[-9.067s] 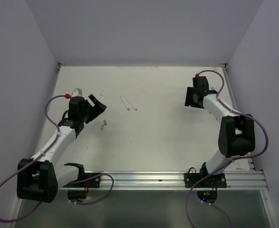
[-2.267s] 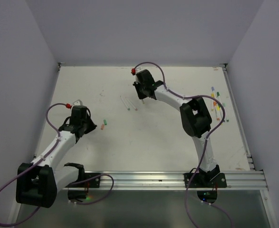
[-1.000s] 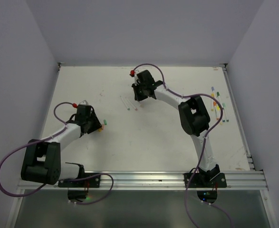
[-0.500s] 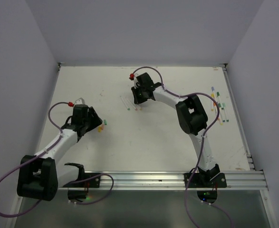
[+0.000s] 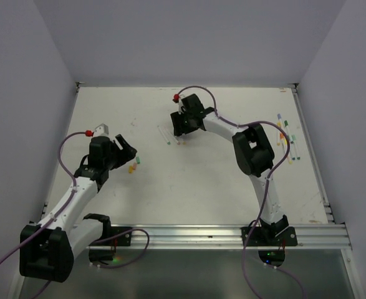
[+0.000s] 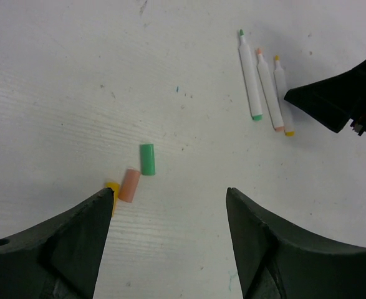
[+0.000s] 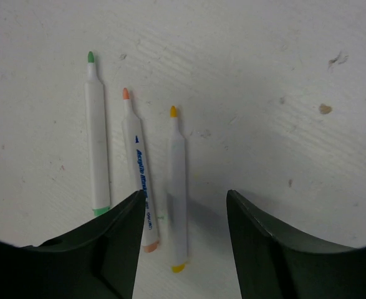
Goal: Open the pen caps
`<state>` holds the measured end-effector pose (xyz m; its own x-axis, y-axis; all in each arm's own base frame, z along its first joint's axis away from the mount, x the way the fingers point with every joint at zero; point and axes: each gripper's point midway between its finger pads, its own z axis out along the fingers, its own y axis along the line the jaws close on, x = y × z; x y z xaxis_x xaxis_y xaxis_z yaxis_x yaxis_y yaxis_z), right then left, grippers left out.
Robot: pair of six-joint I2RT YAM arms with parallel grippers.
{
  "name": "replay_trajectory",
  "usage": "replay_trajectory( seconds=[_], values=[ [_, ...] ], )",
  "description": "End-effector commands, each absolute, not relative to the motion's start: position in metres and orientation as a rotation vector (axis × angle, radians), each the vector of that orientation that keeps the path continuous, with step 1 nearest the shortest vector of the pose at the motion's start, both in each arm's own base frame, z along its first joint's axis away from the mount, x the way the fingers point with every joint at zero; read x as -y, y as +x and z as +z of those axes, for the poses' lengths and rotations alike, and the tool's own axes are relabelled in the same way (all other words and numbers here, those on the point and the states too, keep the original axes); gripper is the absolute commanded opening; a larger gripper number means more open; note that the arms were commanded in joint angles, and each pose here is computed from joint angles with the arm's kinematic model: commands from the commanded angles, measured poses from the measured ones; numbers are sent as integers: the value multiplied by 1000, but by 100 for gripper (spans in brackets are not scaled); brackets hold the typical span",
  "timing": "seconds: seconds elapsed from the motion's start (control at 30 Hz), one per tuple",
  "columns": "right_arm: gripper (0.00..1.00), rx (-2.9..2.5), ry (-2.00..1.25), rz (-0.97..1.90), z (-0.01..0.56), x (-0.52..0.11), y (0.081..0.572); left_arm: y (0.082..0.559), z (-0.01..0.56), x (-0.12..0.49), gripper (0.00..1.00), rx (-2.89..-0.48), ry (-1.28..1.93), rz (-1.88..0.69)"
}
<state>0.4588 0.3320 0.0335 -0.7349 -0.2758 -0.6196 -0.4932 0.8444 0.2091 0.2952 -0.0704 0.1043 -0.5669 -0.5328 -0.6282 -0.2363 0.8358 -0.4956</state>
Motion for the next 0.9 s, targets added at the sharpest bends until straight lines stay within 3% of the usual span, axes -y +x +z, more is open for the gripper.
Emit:
replay_trajectory(
  seconds=[0.0, 0.17, 0.37, 0.57, 0.87],
  values=[
    [60, -2306, -430, 466, 100, -314, 487, 303, 124, 74, 76, -2109, -521, -504],
    [60, -2304, -100, 362, 125, -208, 500, 300, 129, 87, 77, -2111, -450, -582],
    [59, -2401, 228, 76, 94, -58, 477, 301, 139, 107, 77, -2071, -356, -719],
    [60, -2423, 477, -124, 73, 33, 444, 311, 148, 119, 77, -2045, -298, -788],
    [60, -2384, 614, -231, 71, 83, 445, 312, 136, 128, 76, -2074, -277, -845]
  ],
)
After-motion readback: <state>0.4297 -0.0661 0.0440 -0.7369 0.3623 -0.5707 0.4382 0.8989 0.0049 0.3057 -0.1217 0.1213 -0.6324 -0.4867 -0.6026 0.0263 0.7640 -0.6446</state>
